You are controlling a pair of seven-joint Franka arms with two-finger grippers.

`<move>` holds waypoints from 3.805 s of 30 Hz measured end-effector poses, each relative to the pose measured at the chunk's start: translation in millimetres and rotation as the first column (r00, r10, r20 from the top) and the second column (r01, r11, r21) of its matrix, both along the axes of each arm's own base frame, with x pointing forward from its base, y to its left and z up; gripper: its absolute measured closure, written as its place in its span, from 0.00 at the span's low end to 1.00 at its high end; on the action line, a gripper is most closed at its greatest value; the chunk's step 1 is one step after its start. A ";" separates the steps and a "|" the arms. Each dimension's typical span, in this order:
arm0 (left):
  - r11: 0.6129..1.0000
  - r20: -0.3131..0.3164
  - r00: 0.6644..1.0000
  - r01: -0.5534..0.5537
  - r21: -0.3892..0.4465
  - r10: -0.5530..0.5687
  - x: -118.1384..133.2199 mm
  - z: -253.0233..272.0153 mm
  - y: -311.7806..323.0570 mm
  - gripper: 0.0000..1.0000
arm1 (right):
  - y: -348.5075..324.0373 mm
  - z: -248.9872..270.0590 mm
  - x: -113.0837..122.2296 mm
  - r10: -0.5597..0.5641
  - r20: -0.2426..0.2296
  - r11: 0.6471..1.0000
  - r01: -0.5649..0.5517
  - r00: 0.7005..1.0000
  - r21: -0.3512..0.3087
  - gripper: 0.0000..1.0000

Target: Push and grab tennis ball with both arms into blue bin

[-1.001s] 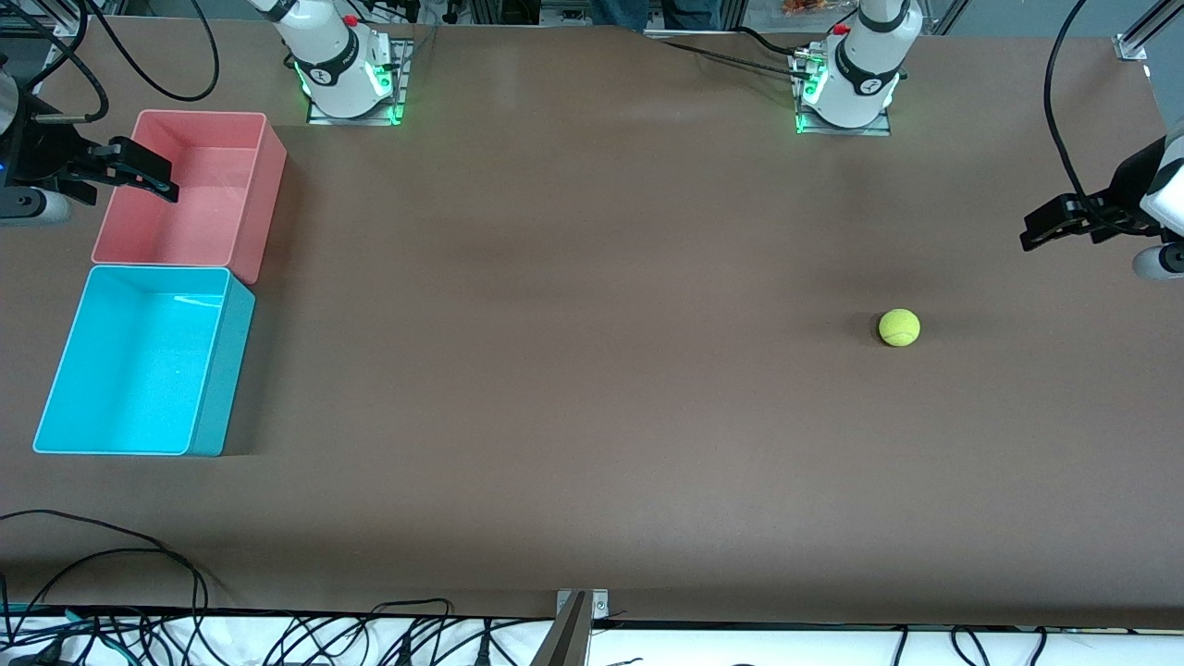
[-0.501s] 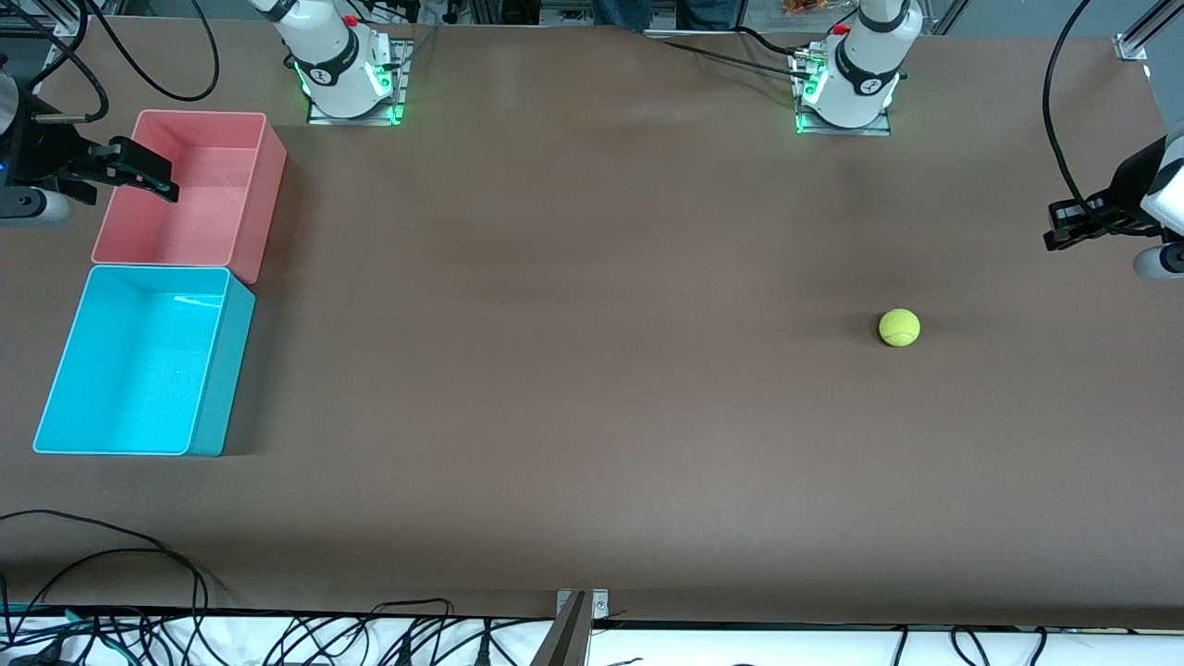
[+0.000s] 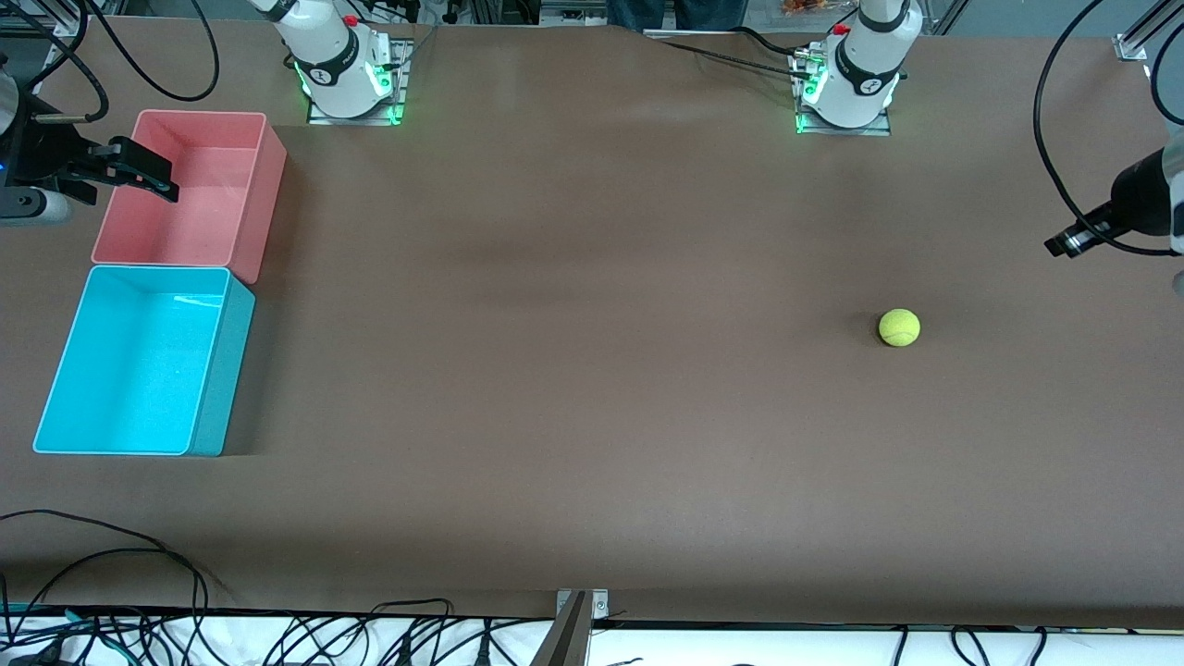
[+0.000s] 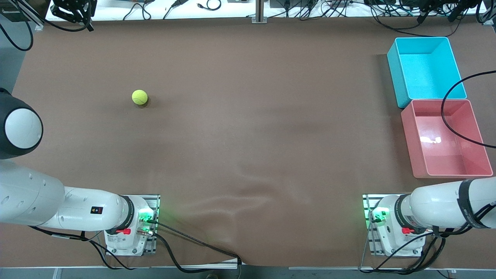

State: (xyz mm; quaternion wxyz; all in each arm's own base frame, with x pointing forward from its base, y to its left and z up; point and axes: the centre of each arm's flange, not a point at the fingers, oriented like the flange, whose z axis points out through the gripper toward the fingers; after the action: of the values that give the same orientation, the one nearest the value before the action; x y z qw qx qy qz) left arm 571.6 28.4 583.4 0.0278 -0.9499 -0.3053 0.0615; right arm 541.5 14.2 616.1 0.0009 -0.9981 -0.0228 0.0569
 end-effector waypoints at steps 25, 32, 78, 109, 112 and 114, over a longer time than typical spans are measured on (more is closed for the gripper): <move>0.685 -0.020 0.691 -0.712 0.156 0.723 9.5 -176.3 42.3 0.99 | 1.4 0.1 -0.5 0.003 -0.003 1.000 -0.003 1.000 0.000 0.00; 0.647 -0.007 0.654 -0.746 0.155 0.756 -8.7 -232.0 50.8 0.99 | 1.5 0.1 -0.6 0.003 -0.003 1.000 -0.003 1.000 0.000 0.00; 0.558 0.166 0.581 -0.813 0.166 0.797 -52.9 -387.8 133.6 0.99 | 8.2 1.4 -1.3 0.016 -0.004 1.000 -0.016 1.000 0.000 0.00; 0.503 0.124 0.518 -0.854 0.131 0.846 -46.9 -396.3 -1.0 0.99 | 8.3 1.3 -2.1 0.016 -0.010 1.000 -0.016 1.000 0.000 0.00; 0.532 0.122 0.546 -0.837 0.129 0.829 -46.3 -390.2 12.1 0.99 | 8.3 1.3 -2.1 0.016 -0.011 1.000 -0.016 1.000 0.000 0.00; 0.559 0.123 0.572 -0.820 0.124 0.811 -44.9 -383.5 21.9 0.99 | 8.3 1.3 -2.1 0.016 -0.011 1.000 -0.016 1.000 0.000 0.00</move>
State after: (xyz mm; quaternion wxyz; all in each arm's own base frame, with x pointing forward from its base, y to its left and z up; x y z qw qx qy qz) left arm 526.7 50.3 199.9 0.0676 -0.6964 -0.7142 0.0170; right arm 539.4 22.5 617.4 0.0005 -0.9976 -0.0308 0.0622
